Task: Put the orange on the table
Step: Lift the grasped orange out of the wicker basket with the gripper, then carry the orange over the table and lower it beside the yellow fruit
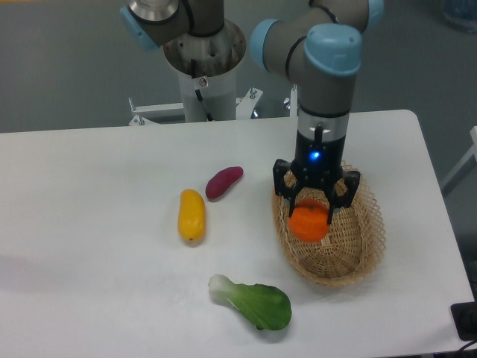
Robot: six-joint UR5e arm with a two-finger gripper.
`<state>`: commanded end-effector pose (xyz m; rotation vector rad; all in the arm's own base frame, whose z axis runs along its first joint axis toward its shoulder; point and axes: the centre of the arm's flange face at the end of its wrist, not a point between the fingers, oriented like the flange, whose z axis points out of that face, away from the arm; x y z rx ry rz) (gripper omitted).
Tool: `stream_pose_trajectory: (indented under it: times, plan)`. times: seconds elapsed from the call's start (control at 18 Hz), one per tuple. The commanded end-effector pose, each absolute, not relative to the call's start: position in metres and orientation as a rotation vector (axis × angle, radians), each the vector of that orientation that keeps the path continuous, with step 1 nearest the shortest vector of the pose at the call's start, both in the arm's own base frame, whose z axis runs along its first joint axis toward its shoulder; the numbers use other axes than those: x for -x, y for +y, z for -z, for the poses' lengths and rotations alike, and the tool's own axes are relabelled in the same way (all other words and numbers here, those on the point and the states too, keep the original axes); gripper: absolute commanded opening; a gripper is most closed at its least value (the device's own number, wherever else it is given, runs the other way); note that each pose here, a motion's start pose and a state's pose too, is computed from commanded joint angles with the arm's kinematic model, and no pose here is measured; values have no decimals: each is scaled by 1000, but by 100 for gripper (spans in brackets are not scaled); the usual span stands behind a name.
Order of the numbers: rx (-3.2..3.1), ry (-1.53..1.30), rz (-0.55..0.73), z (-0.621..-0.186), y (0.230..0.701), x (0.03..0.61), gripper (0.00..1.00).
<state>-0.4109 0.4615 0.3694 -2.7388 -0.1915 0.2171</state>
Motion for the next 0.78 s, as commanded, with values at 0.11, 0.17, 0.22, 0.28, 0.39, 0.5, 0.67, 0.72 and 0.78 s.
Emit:
stream_pose_trajectory:
  times: [0.11,0.17,0.22,0.28,0.39,0.5,0.67,0.72,0.78]
  plan:
    - [2725,-276,-212,-374,477,403,57]
    - [2725,-305,-209,-374,485,397,57]
    - [2717,-339,-214,-378,491,393,57]
    - [2716,-385,-222,-381,500,381,57]
    - [2727,-403,-253,-386,515,356,57]
    - [2739,-400,-279,-389,529,327,57]
    - [2772,-421,-271,-377,543,290,57]
    - [2778,-445,-252,-371,547,277,57]
    - [2801,-453,-219,-356,549,256,57]
